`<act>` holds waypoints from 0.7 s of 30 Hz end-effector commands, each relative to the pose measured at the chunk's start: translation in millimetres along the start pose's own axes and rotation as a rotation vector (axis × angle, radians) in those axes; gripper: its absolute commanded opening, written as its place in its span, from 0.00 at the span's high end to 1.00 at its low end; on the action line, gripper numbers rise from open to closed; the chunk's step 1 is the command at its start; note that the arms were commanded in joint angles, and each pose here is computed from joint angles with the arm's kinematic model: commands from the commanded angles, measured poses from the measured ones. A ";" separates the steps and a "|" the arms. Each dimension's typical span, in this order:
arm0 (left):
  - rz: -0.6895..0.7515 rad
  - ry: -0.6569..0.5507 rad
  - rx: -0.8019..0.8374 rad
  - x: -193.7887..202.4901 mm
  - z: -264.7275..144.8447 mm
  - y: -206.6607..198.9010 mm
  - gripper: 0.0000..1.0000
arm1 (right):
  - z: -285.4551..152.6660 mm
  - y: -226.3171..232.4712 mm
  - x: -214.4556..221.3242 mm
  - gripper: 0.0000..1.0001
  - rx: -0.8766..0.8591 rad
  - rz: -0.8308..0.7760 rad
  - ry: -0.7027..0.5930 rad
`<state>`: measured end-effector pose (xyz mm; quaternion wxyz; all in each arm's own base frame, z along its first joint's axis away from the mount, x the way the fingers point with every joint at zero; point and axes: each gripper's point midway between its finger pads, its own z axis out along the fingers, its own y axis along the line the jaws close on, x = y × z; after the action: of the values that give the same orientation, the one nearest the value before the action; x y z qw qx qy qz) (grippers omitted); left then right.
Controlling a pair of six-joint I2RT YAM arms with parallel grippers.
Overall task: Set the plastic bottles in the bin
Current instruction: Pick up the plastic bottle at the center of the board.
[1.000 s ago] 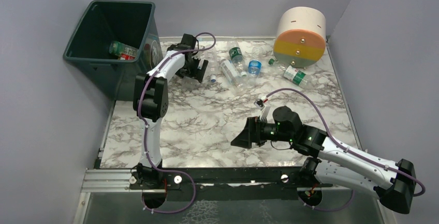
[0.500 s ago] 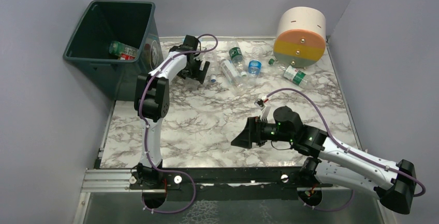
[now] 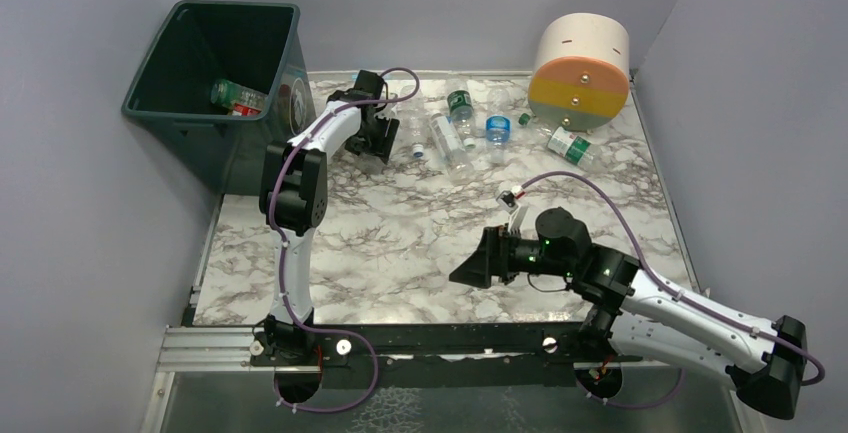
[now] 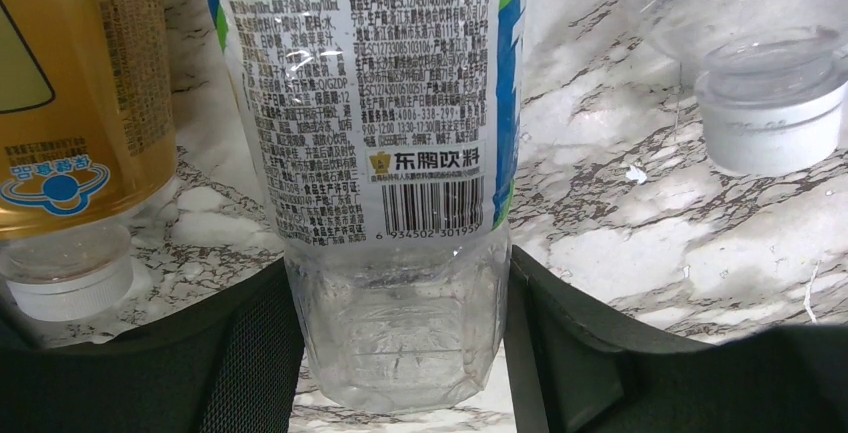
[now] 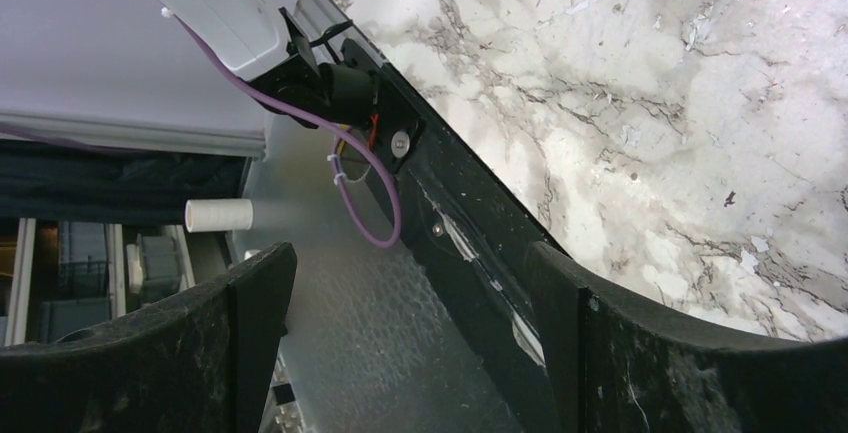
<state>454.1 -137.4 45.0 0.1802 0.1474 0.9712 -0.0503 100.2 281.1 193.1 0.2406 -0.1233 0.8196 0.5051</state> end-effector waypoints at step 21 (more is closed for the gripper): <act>-0.018 -0.232 -0.039 -45.7 -121.8 -1.8 0.42 | -20.5 9.7 3.0 0.12 -0.038 0.046 -0.033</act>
<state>449.0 -131.7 112.8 0.2326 0.1354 0.9621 -0.0449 91.2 270.8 208.0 0.2437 -0.1049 0.8061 0.5289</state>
